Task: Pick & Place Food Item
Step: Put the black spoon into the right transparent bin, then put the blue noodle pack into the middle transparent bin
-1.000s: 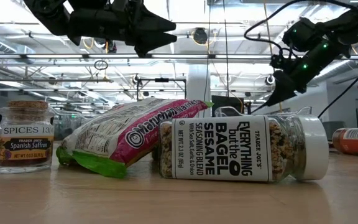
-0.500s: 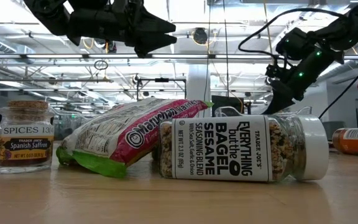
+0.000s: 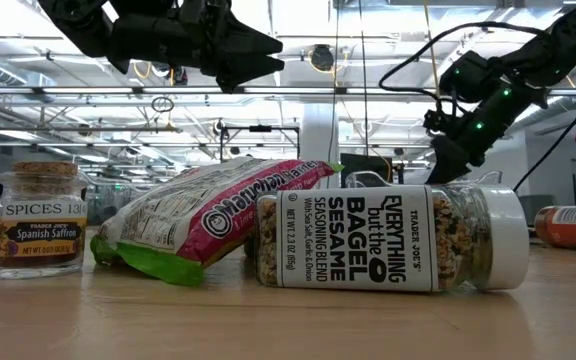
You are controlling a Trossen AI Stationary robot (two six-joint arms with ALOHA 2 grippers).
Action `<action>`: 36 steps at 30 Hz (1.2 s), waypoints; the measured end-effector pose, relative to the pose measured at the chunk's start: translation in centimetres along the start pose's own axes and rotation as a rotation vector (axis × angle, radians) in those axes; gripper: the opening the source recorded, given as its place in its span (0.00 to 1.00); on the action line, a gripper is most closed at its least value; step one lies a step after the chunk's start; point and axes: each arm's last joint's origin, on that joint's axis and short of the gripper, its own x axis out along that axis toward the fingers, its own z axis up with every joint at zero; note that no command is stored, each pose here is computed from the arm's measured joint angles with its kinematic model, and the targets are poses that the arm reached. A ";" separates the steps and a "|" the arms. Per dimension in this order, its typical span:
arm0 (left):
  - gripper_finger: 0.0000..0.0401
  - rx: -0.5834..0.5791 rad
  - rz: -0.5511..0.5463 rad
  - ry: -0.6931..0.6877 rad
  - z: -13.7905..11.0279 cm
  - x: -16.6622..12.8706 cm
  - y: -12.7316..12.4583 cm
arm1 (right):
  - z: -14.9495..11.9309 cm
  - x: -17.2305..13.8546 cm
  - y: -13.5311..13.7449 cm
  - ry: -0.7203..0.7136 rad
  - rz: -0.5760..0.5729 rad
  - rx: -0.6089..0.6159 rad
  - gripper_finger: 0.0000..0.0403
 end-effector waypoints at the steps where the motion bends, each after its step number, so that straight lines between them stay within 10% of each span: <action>1: 0.57 0.000 0.000 0.000 0.0 0.0 0.0 | 0.0 0.0 0.0 0.000 0.000 -0.001 0.00; 36: 0.57 0.000 0.000 0.001 0.0 0.0 0.0 | 0.1 -0.2 0.0 -0.013 -0.002 -0.025 0.29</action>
